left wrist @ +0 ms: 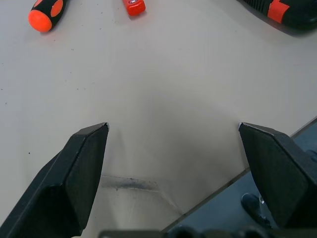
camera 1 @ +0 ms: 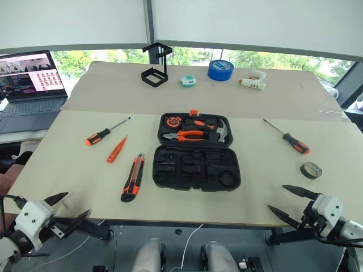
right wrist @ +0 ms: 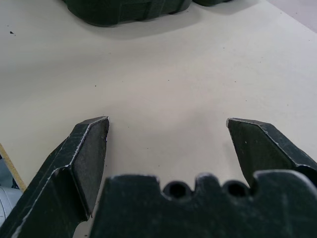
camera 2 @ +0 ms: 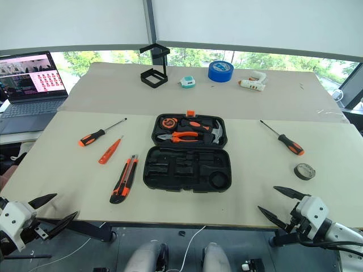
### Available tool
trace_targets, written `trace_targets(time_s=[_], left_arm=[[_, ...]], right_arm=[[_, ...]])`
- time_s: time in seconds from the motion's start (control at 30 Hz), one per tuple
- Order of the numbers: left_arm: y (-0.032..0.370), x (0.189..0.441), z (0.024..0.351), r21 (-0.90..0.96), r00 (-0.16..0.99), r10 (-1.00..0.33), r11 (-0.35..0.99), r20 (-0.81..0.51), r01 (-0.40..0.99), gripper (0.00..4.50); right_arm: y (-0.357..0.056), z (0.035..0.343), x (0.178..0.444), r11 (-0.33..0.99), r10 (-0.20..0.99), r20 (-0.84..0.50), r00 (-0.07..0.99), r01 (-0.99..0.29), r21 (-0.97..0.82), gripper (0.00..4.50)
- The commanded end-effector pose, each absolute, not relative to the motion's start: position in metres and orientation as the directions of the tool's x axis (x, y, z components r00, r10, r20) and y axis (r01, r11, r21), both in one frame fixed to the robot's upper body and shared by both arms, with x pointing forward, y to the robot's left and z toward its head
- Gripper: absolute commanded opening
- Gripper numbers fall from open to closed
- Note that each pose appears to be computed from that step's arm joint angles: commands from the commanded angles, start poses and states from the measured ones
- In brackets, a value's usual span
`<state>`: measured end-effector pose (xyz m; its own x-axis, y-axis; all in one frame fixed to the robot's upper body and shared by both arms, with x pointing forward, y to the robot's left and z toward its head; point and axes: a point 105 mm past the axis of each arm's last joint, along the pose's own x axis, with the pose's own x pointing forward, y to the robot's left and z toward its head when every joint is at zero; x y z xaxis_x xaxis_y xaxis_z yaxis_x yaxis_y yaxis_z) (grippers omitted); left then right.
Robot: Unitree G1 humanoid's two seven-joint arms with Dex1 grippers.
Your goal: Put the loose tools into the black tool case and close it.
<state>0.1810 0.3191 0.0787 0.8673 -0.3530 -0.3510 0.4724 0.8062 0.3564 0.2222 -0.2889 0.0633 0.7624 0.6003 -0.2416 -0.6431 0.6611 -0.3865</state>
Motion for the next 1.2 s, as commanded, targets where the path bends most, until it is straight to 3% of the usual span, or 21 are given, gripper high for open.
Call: trace_targets(time_s=[0.03,0.17,0.23,0.37,0.5,0.6,0.77,0.97,1.2], left_arm=[[0.32,0.188,0.094,0.366,0.897,-0.34,0.826,-0.284,0.429,4.5],[0.332,0.194,0.112,0.234,0.952,-0.262,0.927,-0.159,0.294,4.5],[0.349,0.19,0.115,0.163,0.98,-0.153,0.971,-0.124,0.173,4.5],[0.372,0.169,0.102,0.062,0.987,0.01,0.998,-0.16,0.0,4.5],[0.378,0.155,0.098,-0.043,0.981,0.072,0.996,-0.179,-0.081,4.5],[0.37,0.158,0.102,-0.104,0.983,0.026,0.993,-0.182,-0.046,4.5],[0.354,0.199,0.127,-0.116,0.983,-0.068,0.992,-0.17,0.048,4.5],[0.339,0.3,0.149,0.099,0.952,-0.158,0.977,-0.262,0.189,4.5],[0.339,0.368,0.145,0.13,0.924,-0.155,0.969,-0.35,0.212,4.5]], right_arm=[[-0.282,0.068,0.225,0.633,0.627,-0.252,0.737,-0.67,-0.388,4.4],[-0.251,0.09,0.241,0.607,0.72,-0.159,0.676,-0.724,-0.327,4.4],[-0.231,0.119,0.242,0.6,0.783,0.05,0.62,-0.731,-0.326,4.4],[-0.21,0.134,0.241,0.576,0.815,0.135,0.563,-0.765,-0.287,4.4],[-0.192,0.154,0.242,0.565,0.825,0.211,0.524,-0.763,-0.315,4.4],[-0.178,0.169,0.244,0.562,0.826,0.257,0.501,-0.762,-0.322,4.4],[-0.162,0.179,0.249,0.55,0.834,0.269,0.482,-0.769,-0.327,4.4],[-0.159,0.173,0.255,0.529,0.848,0.227,0.479,-0.786,-0.32,4.4],[-0.157,0.171,0.257,0.534,0.845,0.227,0.484,-0.783,-0.32,4.4]])
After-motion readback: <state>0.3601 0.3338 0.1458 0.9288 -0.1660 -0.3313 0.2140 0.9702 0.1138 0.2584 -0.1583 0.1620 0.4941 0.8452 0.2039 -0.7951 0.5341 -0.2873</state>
